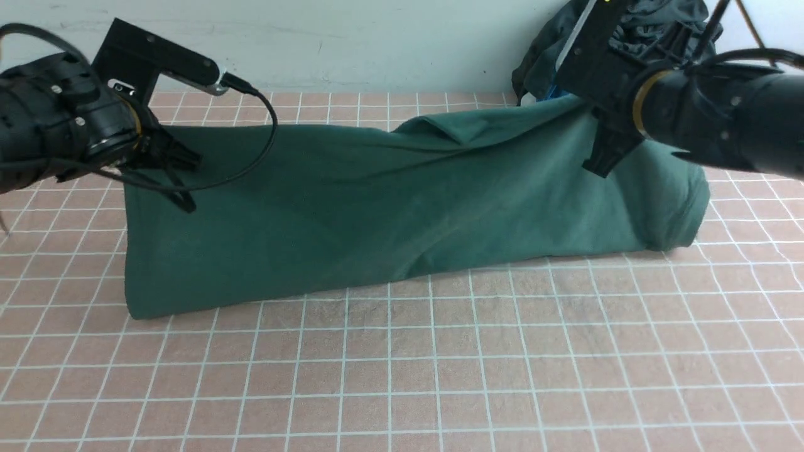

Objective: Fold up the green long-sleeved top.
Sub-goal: Use both arms to drag the lower edge of the fabric forward and fold it over the upper edge

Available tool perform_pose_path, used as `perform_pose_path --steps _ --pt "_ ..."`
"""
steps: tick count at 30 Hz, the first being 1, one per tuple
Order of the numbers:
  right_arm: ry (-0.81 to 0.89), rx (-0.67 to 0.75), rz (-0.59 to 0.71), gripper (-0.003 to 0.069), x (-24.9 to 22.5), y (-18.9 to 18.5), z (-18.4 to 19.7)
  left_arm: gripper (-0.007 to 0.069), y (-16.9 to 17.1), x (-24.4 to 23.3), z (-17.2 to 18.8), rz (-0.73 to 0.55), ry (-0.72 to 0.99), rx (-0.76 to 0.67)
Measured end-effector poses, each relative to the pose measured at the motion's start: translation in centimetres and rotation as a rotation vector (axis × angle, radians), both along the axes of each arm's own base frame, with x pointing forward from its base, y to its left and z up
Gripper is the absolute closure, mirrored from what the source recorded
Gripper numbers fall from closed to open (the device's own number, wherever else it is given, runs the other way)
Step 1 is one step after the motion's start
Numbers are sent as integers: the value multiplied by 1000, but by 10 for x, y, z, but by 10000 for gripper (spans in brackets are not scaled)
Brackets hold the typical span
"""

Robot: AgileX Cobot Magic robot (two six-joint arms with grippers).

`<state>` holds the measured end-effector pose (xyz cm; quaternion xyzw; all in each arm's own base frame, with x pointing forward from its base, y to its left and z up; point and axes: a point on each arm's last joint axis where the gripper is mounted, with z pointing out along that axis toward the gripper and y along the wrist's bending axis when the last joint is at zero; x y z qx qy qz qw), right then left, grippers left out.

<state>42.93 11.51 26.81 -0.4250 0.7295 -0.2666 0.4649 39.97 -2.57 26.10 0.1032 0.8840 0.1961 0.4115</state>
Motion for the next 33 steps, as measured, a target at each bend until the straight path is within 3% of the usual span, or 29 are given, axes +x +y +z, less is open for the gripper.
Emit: perform_pose_path --steps 6,13,16,19,23,25,28,31,33 --pt "22 31 22 664 52 13 -45 625 0 62 -42 12 36 17" --pt "91 232 -144 580 88 -17 -101 615 9 110 -87 101 67 29" --pt "96 325 -216 501 90 -29 -103 570 8 121 -91 112 52 18" --pt "96 396 -259 419 90 -31 -98 470 8 126 -88 126 34 -8" --pt "91 432 -366 377 83 -35 -77 351 10 128 -77 168 26 -5" --pt "115 374 -446 400 70 -42 -51 303 13 124 -66 227 64 13" --pt "218 299 -502 478 54 -49 -31 307 14 115 -52 236 130 14" --pt "499 305 -497 610 32 -57 -29 370 5 102 -33 156 246 -57" --pt "670 388 -465 647 27 -62 -43 419 -3 95 -30 94 327 -138"
